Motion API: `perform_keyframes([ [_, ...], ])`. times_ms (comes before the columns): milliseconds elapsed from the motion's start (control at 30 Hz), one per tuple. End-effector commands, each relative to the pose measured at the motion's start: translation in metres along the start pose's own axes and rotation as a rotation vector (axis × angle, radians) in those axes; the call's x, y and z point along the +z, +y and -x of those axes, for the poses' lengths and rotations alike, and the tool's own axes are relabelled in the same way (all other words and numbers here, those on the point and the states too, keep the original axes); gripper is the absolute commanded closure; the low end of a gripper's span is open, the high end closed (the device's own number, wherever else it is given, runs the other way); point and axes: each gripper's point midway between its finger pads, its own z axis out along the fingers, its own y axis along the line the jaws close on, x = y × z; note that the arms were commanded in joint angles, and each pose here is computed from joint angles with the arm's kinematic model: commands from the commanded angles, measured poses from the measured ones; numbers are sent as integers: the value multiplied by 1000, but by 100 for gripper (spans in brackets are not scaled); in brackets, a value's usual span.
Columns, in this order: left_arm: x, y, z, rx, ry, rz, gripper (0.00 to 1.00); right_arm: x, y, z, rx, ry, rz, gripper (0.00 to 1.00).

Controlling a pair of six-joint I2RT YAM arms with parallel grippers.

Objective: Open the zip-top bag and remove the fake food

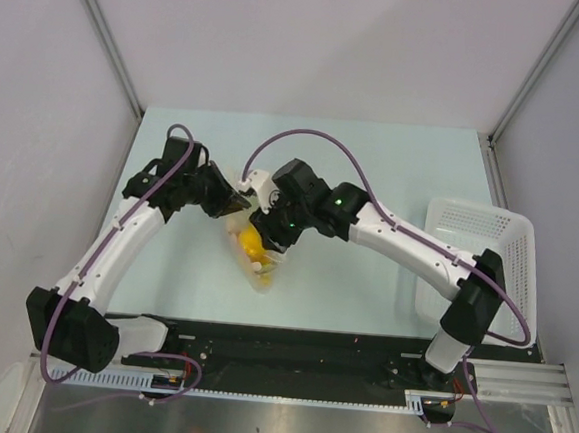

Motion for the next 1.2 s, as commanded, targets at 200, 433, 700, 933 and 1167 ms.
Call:
perform_keyframes([
  [200, -42, -24, -3, -119, -71, -106, 100, -48, 14, -2, 211, -412, 22, 15],
  [433, -47, -17, -13, -176, -48, -92, 100, -63, 24, -13, 196, -575, 43, 14],
  [700, -44, -15, -16, -259, -44, -121, 100, -59, 32, -6, 174, -643, 92, 33],
  [933, -46, -19, -13, -275, -54, -134, 100, -49, 28, -35, 211, -553, 41, 32],
  [1167, -47, -21, -12, -295, -60, -142, 100, -55, 36, -62, 203, -542, 32, 26],
])
